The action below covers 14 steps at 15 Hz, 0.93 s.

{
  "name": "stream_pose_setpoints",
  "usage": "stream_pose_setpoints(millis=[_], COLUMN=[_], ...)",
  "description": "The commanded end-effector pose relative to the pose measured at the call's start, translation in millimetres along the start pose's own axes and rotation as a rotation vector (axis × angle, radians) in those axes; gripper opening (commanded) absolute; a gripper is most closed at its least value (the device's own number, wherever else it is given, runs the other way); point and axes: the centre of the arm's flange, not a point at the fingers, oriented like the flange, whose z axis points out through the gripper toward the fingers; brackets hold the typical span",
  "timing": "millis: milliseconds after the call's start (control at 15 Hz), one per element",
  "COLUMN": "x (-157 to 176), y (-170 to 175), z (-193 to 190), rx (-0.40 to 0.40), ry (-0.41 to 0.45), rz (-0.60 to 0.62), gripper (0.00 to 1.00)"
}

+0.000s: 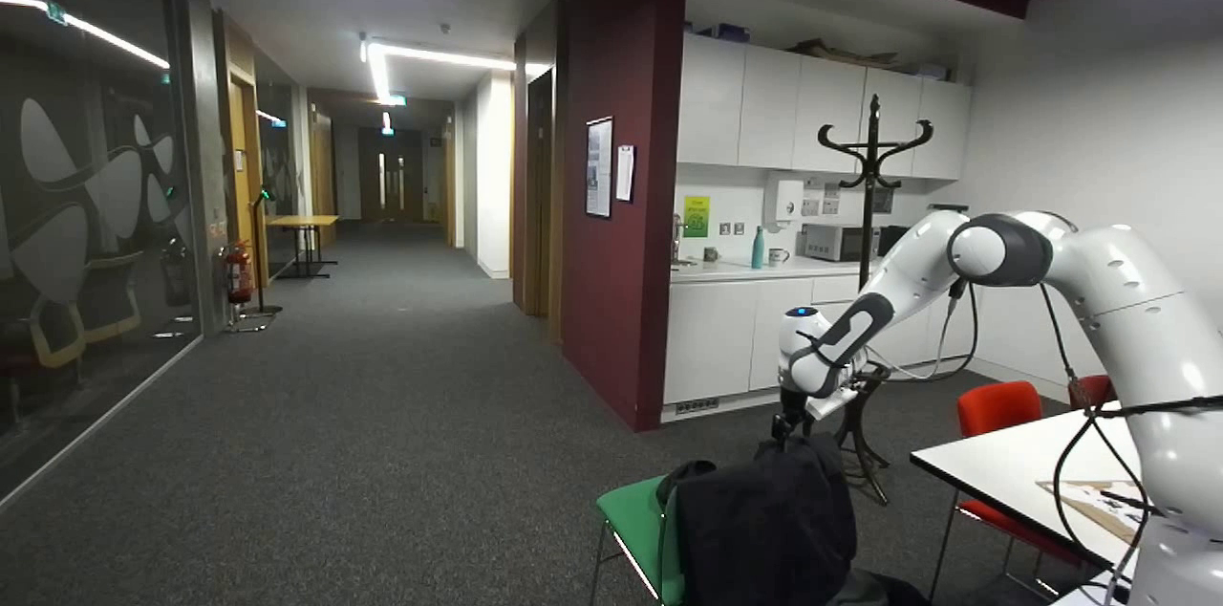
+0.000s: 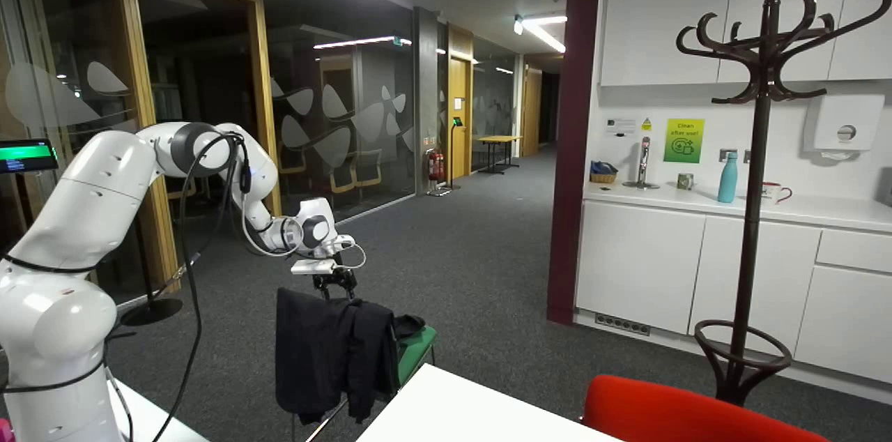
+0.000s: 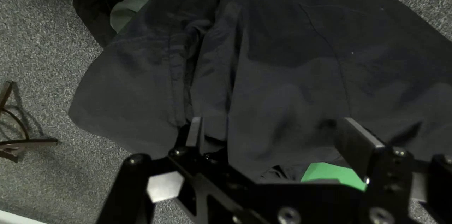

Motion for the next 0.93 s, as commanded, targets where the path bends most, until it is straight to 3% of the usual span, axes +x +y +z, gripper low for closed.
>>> stream_pose_setpoints(millis=[0, 600, 667, 733, 867], x=[11.8, 8.4, 7.8, 7.3, 7.0], y=[-0.6, -1.7, -1.4, -1.4, -1.2], z=[1.1, 23.1, 25.0, 26.6, 28.5], rx=[0.030, 0.113, 0.117, 0.117, 0.118], ry=[0.015, -0.024, -0.031, -0.039, -0.048], rz=[-0.009, 0.018, 0.019, 0.018, 0.021], gripper=[1.00, 1.00, 0.94, 0.74, 0.59])
